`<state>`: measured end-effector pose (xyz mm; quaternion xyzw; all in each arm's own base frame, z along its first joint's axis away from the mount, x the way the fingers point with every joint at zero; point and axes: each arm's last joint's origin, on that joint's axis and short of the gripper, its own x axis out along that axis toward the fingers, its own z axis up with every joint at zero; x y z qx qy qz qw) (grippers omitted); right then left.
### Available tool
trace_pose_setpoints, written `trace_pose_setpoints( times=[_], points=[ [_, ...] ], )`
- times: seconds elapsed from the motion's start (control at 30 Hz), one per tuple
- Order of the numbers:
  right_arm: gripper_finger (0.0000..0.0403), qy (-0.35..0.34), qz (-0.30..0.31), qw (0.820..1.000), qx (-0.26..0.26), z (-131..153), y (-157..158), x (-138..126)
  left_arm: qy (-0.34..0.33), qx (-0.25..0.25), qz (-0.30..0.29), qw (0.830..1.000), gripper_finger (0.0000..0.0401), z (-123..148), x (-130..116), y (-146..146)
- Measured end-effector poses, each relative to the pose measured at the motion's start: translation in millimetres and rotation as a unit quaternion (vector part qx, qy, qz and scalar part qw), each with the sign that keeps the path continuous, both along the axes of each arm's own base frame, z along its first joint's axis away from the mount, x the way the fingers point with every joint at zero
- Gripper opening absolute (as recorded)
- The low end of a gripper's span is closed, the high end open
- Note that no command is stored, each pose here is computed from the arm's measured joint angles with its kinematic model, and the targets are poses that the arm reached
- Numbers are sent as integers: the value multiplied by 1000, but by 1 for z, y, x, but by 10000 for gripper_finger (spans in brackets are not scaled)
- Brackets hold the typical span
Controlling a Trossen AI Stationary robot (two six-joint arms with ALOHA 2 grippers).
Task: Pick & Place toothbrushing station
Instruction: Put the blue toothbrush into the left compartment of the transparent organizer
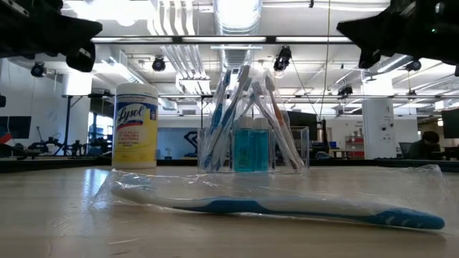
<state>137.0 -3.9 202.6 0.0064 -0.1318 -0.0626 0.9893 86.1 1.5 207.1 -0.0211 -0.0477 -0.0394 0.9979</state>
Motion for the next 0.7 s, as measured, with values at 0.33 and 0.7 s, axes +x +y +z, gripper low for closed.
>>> trace_pose_setpoints(
  times=[0.33, 0.7],
  points=[
    [8, 32, -23, 997, 59, 14, -2, 20, 20, -4, 0, 1000, 3, -11, 3, 0],
    [8, 266, 32, 960, 86, 43, 32, 98, 56, -20, 1, 998, 14, -18, 4, 0]
  ],
)
